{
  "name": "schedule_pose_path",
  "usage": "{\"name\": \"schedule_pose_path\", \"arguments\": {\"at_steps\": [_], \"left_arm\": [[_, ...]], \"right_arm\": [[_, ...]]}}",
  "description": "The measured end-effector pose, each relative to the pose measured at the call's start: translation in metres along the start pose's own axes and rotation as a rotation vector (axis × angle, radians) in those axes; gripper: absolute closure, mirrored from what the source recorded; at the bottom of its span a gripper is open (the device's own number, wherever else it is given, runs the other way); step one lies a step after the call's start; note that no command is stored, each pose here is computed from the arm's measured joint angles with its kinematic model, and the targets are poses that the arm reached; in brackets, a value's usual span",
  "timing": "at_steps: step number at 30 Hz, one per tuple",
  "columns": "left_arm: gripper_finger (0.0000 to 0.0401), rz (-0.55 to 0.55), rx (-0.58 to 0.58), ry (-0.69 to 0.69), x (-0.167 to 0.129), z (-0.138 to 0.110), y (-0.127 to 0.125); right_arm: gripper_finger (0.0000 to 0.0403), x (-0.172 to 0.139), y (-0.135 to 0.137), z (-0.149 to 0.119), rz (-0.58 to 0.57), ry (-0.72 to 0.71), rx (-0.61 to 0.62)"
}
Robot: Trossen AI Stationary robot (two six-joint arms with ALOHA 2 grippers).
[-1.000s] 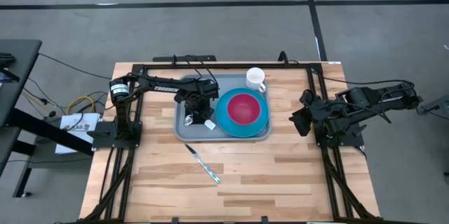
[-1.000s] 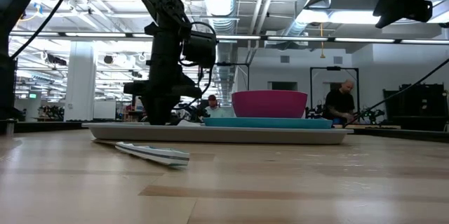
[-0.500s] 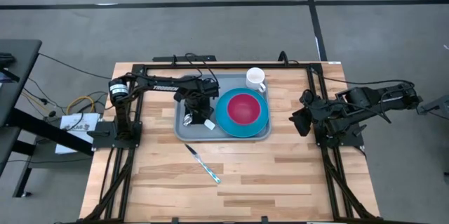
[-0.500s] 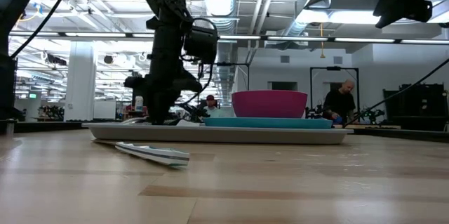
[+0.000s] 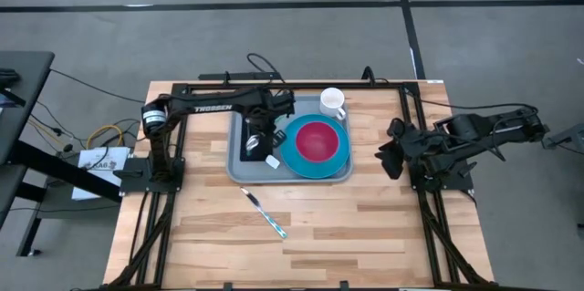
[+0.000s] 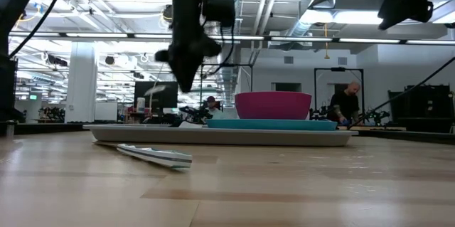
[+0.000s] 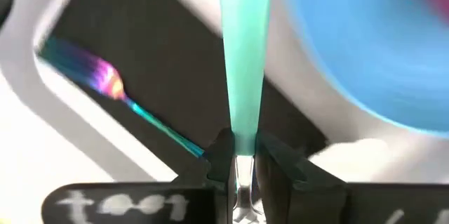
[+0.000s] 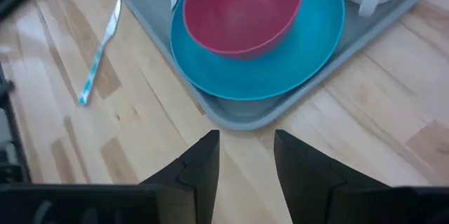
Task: Set up tray
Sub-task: Put the blue spoon to the right of the blue fork on the black napkin on the gray serving tray
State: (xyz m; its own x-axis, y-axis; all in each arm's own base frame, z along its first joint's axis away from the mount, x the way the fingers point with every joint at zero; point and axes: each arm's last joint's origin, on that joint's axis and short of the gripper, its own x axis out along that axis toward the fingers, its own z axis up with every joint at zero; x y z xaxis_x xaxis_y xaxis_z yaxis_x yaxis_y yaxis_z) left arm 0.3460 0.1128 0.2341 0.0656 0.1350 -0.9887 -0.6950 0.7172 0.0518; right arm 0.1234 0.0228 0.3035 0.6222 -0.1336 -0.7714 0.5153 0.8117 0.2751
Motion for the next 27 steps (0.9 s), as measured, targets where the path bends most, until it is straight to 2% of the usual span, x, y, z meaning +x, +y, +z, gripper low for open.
{"name": "schedule_pose_path", "arguments": {"at_steps": [4,8,11,15,18,22,27], "left_arm": [[0.038,-0.052,0.091,-0.02,-0.037,0.006,-0.007],[0.0381,-0.122,0.103,-0.055,-0.078,0.01,-0.009],[0.0381,-0.216,0.096,-0.089,-0.106,0.012,-0.009],[0.0385,-0.437,0.069,-0.087,-0.132,0.017,-0.005],[0.0385,-0.623,0.059,-0.045,-0.144,0.019,0.0],[0.0385,-0.856,0.057,0.045,-0.15,0.021,0.004],[0.0385,-1.09,0.095,0.157,-0.154,0.02,0.003]], "right_arm": [[0.0276,0.006,0.003,0.001,-0.021,0.018,-0.098],[0.0276,0.013,0.008,0.003,-0.034,0.022,-0.22],[0.0276,0.016,0.013,0.008,-0.034,-0.03,-0.309],[0.0276,0.015,0.022,0.02,-0.074,-0.137,-0.459],[0.0276,0.012,0.028,0.031,-0.155,-0.217,-0.595],[0.0276,0.012,0.037,0.043,-0.265,-0.283,-0.796],[0.0276,0.023,0.053,0.056,-0.336,-0.326,-0.944]]}}
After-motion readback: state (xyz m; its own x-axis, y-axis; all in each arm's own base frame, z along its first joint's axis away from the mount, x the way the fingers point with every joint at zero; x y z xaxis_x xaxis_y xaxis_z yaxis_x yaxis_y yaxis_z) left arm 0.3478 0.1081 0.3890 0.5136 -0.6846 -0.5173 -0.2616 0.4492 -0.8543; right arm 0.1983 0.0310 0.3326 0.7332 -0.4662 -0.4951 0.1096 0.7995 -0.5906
